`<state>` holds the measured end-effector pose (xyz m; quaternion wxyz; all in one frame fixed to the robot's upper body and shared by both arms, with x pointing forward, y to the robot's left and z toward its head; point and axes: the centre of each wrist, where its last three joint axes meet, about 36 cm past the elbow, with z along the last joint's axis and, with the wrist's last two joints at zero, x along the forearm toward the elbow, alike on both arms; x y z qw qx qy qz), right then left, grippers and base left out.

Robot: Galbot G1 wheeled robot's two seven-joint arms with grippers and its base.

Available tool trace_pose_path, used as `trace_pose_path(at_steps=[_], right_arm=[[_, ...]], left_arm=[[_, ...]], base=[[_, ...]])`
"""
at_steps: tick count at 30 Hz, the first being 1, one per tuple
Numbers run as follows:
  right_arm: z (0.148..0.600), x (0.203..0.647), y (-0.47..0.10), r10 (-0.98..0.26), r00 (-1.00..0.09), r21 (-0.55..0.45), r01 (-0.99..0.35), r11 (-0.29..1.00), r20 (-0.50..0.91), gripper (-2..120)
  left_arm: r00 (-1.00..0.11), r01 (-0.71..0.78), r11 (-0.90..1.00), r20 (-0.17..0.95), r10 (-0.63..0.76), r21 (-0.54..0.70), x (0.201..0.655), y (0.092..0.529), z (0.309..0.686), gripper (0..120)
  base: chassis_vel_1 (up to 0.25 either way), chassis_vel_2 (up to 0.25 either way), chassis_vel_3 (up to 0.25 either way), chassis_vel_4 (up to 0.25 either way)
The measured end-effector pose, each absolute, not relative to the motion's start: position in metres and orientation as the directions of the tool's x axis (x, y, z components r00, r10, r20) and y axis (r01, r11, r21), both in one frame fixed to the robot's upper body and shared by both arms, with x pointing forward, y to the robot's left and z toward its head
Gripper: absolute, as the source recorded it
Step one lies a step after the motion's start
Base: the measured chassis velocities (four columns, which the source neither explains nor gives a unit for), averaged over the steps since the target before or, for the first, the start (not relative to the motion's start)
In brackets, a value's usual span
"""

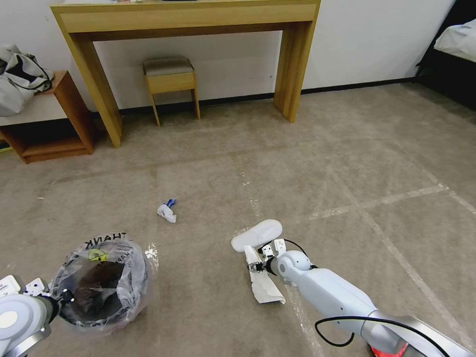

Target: Pick up the trash bin and place the garbage on the floor into it.

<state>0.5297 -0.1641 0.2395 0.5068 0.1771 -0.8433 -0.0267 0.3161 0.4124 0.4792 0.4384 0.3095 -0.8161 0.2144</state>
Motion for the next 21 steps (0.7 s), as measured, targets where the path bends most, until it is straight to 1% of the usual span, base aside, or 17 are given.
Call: trace_pose_path(at_steps=[1,2,4,5,7,8,10,11,12,13,16,20,21], right_arm=[[0.239,0.530,-0.164,-0.326,-0.424,0.225,-0.271,0.936,0.845,47],[0.239,0.530,-0.164,-0.326,-0.424,0.225,-0.271,0.936,0.845,47],[0.238,0.529,-0.164,-0.327,-0.425,0.226,-0.271,0.936,0.844,36],[0.238,0.529,-0.164,-0.327,-0.425,0.226,-0.271,0.936,0.844,36],[0.237,0.530,-0.164,-0.328,-0.427,0.228,-0.270,0.936,0.843,26],[0.237,0.530,-0.164,-0.328,-0.427,0.228,-0.270,0.936,0.843,26],[0.237,0.530,-0.165,-0.329,-0.429,0.229,-0.268,0.936,0.841,14],[0.237,0.530,-0.165,-0.329,-0.429,0.229,-0.268,0.936,0.841,14],[0.238,0.530,-0.166,-0.331,-0.430,0.231,-0.268,0.935,0.840,8],[0.239,0.530,-0.167,-0.333,-0.431,0.233,-0.268,0.935,0.838,3],[0.242,0.530,-0.168,-0.335,-0.439,0.237,-0.263,0.935,0.834,0],[0.251,0.534,-0.167,-0.344,-0.458,0.254,-0.248,0.935,0.820,0],[0.261,0.538,-0.167,-0.357,-0.479,0.272,-0.240,0.932,0.802,0]], left_arm=[[-0.424,-0.693,0.716,0.848,-0.318,-0.078,0.316,0.412,0.479,0],[-0.424,-0.693,0.716,0.848,-0.318,-0.078,0.316,0.412,0.479,0],[-0.426,-0.693,0.716,0.847,-0.318,-0.080,0.317,0.412,0.479,0],[-0.426,-0.693,0.716,0.847,-0.318,-0.080,0.317,0.412,0.479,0],[-0.428,-0.693,0.717,0.845,-0.319,-0.080,0.318,0.412,0.479,0],[-0.428,-0.693,0.717,0.845,-0.319,-0.080,0.318,0.412,0.479,0],[-0.429,-0.691,0.718,0.845,-0.319,-0.080,0.318,0.412,0.479,0],[-0.429,-0.691,0.718,0.845,-0.319,-0.080,0.318,0.412,0.479,0],[-0.429,-0.691,0.719,0.845,-0.318,-0.081,0.319,0.412,0.479,0],[-0.430,-0.690,0.719,0.845,-0.317,-0.081,0.319,0.412,0.480,0],[-0.431,-0.689,0.720,0.845,-0.317,-0.082,0.319,0.411,0.480,0],[-0.432,-0.688,0.720,0.845,-0.315,-0.084,0.318,0.410,0.480,0],[-0.432,-0.688,0.721,0.846,-0.313,-0.085,0.317,0.409,0.480,0]], base=[[0.000,0.000,0.000,0.000],[0.000,0.000,0.000,0.000],[0.000,0.000,0.000,0.000],[0.000,0.000,0.000,0.000],[0.000,0.000,0.000,0.000],[0.000,0.000,0.000,0.000],[0.000,0.000,0.000,0.000],[0.000,0.000,0.000,0.000],[0.000,0.000,0.000,0.000],[0.000,0.000,0.000,0.000],[0.000,0.000,0.000,0.000],[0.000,0.000,0.000,0.000],[0.000,0.000,0.000,0.000]])
